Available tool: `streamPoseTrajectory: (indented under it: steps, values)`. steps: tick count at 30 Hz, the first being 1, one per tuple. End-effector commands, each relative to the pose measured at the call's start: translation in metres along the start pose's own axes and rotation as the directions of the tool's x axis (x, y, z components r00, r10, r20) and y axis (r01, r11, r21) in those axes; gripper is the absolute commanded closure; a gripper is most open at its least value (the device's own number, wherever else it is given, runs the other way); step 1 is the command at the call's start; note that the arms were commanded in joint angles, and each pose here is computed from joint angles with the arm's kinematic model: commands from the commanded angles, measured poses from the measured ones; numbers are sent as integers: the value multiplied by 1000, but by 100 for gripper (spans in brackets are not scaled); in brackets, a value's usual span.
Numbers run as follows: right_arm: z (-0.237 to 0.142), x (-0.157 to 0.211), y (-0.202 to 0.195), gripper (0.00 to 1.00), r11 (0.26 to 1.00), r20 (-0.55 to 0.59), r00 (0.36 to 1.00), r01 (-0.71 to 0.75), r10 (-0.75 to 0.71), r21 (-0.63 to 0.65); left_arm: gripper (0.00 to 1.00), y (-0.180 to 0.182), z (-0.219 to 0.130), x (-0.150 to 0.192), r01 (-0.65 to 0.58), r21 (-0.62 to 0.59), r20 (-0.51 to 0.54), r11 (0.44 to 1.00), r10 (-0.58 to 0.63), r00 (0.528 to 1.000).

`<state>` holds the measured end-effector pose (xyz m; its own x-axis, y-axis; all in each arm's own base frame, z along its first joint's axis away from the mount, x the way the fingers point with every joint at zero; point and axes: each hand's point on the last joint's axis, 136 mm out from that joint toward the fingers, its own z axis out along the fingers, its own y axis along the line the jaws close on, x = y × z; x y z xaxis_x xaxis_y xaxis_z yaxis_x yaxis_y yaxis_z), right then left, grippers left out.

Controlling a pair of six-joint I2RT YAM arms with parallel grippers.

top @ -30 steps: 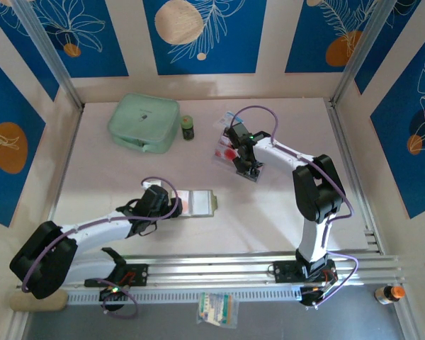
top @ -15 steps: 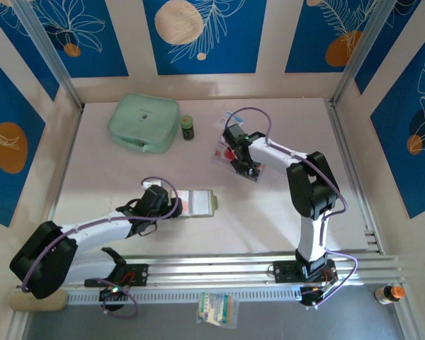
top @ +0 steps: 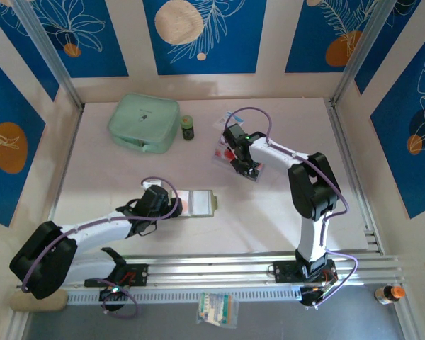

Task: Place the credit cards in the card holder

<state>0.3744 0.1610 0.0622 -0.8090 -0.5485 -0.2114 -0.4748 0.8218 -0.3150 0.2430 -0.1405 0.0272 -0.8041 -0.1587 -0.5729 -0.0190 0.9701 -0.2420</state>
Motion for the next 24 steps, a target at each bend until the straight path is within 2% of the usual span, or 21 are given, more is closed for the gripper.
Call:
streamPoseTrajectory:
  steps: [1,8,18,24]
  values:
    - [-14,3,5,76,1000,15,1000,7,-6,-29,0,9,-1,2,1,-39,-17,999,-1,1000]
    - [-20,2,9,89,999,17,999,38,-37,-34,0,8,0,2,2,-38,-17,999,-3,1000]
    - [-43,-6,17,100,993,69,991,120,-119,-16,0,8,-1,2,2,-36,-17,999,-3,1000]
    - [-74,-15,24,100,989,141,980,142,-137,-27,0,8,-4,-1,4,-34,-8,999,-4,1000]
